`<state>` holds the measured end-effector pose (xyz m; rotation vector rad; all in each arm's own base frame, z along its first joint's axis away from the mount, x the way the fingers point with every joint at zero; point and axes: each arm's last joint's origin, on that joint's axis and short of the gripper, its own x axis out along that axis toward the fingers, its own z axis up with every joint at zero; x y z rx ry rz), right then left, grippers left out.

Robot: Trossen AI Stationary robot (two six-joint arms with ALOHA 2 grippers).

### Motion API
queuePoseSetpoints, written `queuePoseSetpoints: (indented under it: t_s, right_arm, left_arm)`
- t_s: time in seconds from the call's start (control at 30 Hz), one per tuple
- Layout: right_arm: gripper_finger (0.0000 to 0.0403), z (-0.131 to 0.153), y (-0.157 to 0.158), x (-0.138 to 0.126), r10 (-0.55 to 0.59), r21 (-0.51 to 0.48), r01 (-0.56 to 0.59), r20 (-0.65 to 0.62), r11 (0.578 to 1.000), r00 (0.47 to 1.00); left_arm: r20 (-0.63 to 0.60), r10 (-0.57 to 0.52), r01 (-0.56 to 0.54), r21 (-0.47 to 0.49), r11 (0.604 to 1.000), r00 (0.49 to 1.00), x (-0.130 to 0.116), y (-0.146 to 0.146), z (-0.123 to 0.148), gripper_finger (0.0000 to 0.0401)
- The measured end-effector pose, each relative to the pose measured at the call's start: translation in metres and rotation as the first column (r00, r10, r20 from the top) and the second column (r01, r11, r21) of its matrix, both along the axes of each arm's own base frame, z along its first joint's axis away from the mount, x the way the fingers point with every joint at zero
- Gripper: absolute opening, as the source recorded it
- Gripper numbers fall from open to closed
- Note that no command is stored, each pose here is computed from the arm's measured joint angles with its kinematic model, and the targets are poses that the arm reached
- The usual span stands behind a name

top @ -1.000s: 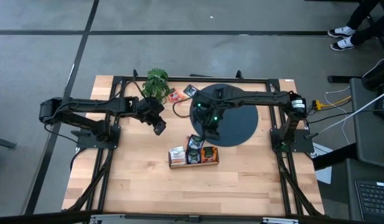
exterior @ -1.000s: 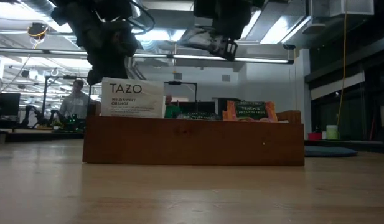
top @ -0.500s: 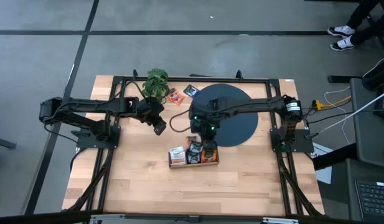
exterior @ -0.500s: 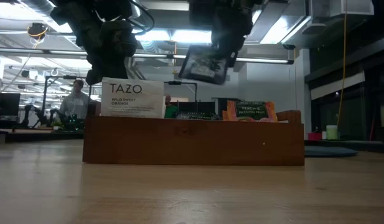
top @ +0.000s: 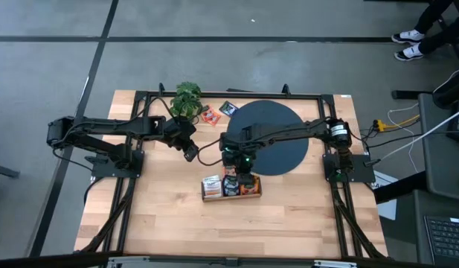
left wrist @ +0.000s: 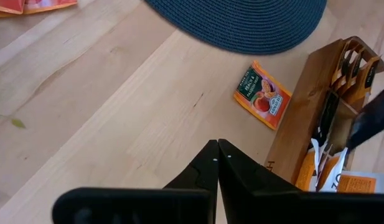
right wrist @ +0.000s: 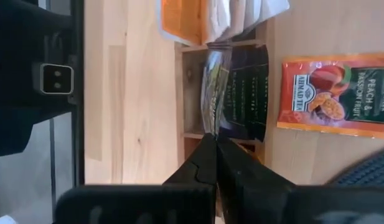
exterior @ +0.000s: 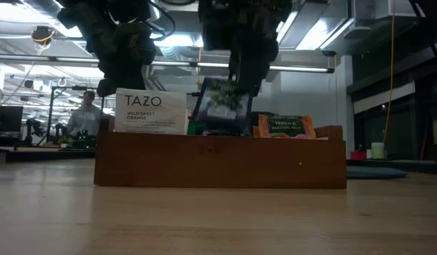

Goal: Pick & Place Tea
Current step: Put the bottom purple tea bag into the middle section of the wooden organizer, then put the top orange tea bag into the right section of the wooden organizer

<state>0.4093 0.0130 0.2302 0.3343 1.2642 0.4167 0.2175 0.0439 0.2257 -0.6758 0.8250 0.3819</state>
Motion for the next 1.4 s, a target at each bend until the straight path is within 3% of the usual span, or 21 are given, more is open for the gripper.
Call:
queuePoseSetpoints:
  t_s: [0.5,0.83,1.17,1.4]
  right_arm:
    - [0.0005,-0.032,0.005,0.009,0.041,0.042,-0.038,-0.065,0.998,0.997]
    - [0.0056,-0.031,0.009,0.012,0.016,0.048,-0.013,-0.058,0.999,0.998]
    - [0.0137,-0.03,0.005,0.012,-0.005,0.05,0.008,-0.057,0.999,0.998]
    - [0.0155,-0.01,-0.012,0.006,-0.043,0.05,0.044,-0.017,0.998,0.999]
  left_arm:
    - [-0.001,0.003,-0.003,0.004,1.0,1.0,0.0,0.0,0.0,0.0004]
    - [-0.001,0.004,-0.004,0.005,1.0,1.0,0.0,0.0,0.0,0.0004]
    - [-0.001,0.003,-0.003,0.004,1.0,1.0,0.0,0.0,0.0,0.0004]
    - [0.001,0.004,-0.004,0.004,1.0,1.0,0.0,0.0,0.0,0.0004]
